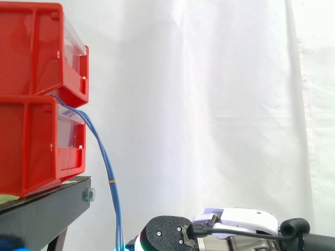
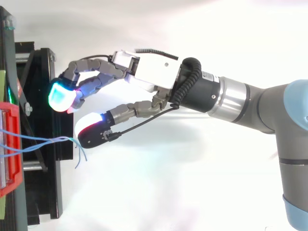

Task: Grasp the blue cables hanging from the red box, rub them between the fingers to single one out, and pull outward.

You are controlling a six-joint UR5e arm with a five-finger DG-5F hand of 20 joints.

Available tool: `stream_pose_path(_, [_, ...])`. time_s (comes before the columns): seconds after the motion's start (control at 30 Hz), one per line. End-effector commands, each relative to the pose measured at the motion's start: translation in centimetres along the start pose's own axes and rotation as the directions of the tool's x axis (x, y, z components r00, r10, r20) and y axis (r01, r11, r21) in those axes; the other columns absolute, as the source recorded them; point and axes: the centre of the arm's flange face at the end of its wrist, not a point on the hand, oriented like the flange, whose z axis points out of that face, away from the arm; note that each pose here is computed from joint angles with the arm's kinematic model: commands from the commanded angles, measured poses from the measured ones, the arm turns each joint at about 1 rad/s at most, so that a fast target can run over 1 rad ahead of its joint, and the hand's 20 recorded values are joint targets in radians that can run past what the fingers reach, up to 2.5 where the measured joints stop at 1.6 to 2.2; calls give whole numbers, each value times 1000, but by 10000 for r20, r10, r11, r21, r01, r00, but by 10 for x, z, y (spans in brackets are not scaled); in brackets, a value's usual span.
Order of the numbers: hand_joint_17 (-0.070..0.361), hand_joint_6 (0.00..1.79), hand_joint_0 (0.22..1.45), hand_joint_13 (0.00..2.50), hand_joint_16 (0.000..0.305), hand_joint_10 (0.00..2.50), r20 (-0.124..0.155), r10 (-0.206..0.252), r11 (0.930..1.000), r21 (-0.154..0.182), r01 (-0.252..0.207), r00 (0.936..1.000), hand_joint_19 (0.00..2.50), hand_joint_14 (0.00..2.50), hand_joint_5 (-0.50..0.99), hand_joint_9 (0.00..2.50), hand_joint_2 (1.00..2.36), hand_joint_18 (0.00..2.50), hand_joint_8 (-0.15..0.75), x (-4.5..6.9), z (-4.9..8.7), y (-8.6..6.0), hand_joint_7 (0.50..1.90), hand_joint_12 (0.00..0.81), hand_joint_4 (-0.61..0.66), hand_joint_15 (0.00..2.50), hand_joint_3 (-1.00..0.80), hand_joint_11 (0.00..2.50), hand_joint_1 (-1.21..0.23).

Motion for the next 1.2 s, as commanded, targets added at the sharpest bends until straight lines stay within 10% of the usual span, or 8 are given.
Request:
stream_pose_path(0.0, [135,502,552,693,60,14,-165,-4,10000,-27,4,9999,582,15,-119,785,1000,616,293,0,0,0,1161,394,263,441,-500,483,-778])
stream_pose_path(1.17, [131,554,577,744,58,18,-493,-549,9915,-1208,486,9973,599,17,-109,869,1002,657,309,18,19,32,1266,394,234,466,-473,599,-770])
